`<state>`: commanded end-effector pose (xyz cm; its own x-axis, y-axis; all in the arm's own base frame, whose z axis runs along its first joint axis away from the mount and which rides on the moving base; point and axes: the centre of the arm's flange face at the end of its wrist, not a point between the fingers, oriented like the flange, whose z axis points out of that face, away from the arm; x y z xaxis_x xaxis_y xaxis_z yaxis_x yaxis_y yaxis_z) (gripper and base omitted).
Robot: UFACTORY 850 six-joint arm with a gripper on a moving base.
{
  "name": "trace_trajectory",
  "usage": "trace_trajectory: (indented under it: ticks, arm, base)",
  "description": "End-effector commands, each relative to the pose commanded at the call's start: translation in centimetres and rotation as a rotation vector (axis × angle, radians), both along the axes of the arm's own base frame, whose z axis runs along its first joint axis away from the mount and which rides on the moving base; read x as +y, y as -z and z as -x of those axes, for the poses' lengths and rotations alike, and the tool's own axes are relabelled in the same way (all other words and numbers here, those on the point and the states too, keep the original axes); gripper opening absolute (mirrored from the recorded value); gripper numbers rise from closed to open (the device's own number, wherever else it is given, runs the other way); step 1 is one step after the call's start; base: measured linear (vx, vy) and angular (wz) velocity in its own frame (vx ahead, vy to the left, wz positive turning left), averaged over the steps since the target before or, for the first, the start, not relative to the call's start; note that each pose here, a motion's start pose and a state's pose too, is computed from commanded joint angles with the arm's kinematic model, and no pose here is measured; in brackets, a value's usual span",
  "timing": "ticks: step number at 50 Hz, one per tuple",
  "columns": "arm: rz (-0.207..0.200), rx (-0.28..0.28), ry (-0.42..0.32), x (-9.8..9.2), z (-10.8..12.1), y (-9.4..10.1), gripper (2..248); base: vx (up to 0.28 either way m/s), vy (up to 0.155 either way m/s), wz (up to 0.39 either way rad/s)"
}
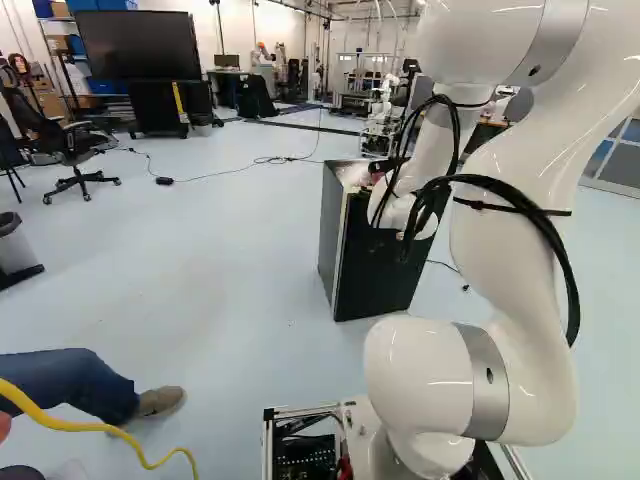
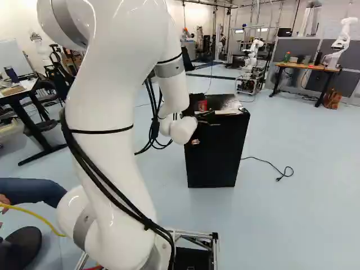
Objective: Grab a drink from the fridge
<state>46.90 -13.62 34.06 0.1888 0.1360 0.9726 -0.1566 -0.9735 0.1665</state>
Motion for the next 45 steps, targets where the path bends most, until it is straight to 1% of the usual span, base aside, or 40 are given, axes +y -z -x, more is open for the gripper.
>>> trace_trajectory:
  ticks: [24,45]
  arm:
    - [-0.014,-0.055,0.056,0.3,-2.5,-0.1,247]
    - [-0.016,-0.076,0.062,0.3,-5.8,0.6,247]
  base:
    - [0.000,0.000,0.000]
    - [0.000,0.000,0.000]
